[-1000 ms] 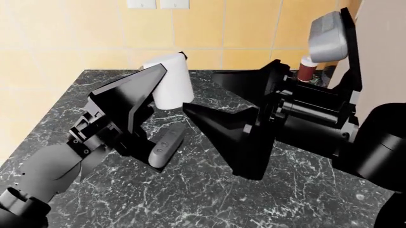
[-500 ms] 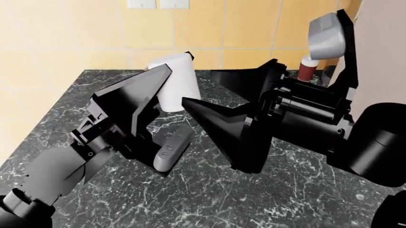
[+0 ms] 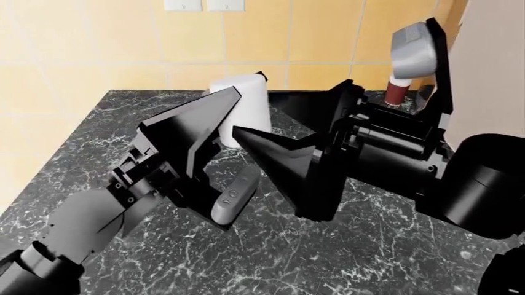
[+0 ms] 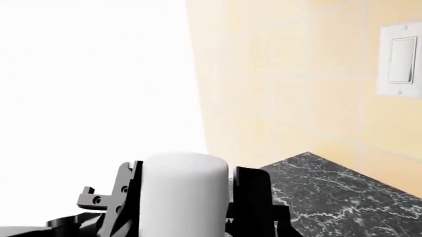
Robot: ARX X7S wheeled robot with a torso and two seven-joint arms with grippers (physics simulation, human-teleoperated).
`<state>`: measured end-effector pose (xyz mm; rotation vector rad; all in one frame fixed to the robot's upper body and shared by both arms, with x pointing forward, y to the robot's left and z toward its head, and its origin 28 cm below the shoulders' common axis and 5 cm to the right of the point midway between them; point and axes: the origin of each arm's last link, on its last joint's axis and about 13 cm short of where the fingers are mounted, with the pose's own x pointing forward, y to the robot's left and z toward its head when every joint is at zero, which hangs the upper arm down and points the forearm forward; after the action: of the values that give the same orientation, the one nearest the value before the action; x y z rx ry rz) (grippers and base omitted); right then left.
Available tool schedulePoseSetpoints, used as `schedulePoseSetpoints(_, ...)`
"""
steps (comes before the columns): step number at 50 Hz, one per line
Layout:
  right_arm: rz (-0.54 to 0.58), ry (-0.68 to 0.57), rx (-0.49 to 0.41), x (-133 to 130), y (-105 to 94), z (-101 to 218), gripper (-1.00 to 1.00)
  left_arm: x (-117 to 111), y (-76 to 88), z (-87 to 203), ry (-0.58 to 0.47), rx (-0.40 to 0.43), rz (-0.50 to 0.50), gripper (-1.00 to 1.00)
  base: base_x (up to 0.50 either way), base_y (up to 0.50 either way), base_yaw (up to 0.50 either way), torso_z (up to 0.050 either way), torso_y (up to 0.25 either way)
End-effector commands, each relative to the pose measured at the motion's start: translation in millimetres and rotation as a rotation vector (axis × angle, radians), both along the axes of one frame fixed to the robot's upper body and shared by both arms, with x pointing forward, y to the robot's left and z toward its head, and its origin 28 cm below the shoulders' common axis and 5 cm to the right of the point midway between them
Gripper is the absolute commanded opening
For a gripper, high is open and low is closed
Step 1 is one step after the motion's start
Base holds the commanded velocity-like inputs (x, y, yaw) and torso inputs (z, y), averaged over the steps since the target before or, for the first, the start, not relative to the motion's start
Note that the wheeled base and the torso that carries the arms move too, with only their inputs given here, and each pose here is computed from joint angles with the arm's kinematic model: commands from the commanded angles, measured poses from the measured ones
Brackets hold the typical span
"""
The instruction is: A wet mug is on the counter and needs to be dried. Pick it up and place it upside down in the open cabinet.
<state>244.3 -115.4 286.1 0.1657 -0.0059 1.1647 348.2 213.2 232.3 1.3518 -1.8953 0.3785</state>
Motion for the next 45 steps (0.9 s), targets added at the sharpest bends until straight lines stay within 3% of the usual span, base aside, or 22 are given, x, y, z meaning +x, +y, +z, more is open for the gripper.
schedulePoseSetpoints(1, -0.007, 0.007, 0.003, 3, 0.6, -1, 1.00, -3, -8.4, -3, 0.015, 0.003, -0.036, -1.00, 0.00, 0.00, 0.00, 0.000, 0.000)
schedulePoseSetpoints(9, -0.007, 0.012, 0.005, 3, 0.3, -2, 1.00, -5, -10.0, -3, 0.012, -0.002, -0.054, -1.00, 0.00, 0.00, 0.00, 0.000, 0.000)
schedulePoseSetpoints(10, -0.021, 0.016, 0.004, 4, 0.2, -2, -1.00, -5, -9.9, -2, 0.012, -0.004, -0.053, -1.00, 0.00, 0.00, 0.00, 0.000, 0.000)
schedulePoseSetpoints(18, -0.063, 0.033, -0.025, 7, 0.4, -3, -1.00, -4, -8.9, -1, 0.017, -0.012, -0.050, -1.00, 0.00, 0.00, 0.00, 0.000, 0.000)
schedulePoseSetpoints(36, -0.142, 0.028, 0.001, 13, -5.4, 2, -1.00, 0, -8.8, -4, 0.050, -0.006, -0.033, -1.00, 0.00, 0.00, 0.00, 0.000, 0.000)
schedulePoseSetpoints(37, -0.145, 0.025, 0.003, 13, -5.8, 3, -1.00, 0, -8.9, -5, 0.063, -0.007, -0.032, 1.00, 0.00, 0.00, 0.00, 0.000, 0.000)
schedulePoseSetpoints(45, -0.157, 0.009, 0.015, 11, -11.5, 11, -1.00, -1, -8.7, -8, 0.098, 0.016, -0.049, 1.00, 0.00, 0.00, 0.00, 0.000, 0.000)
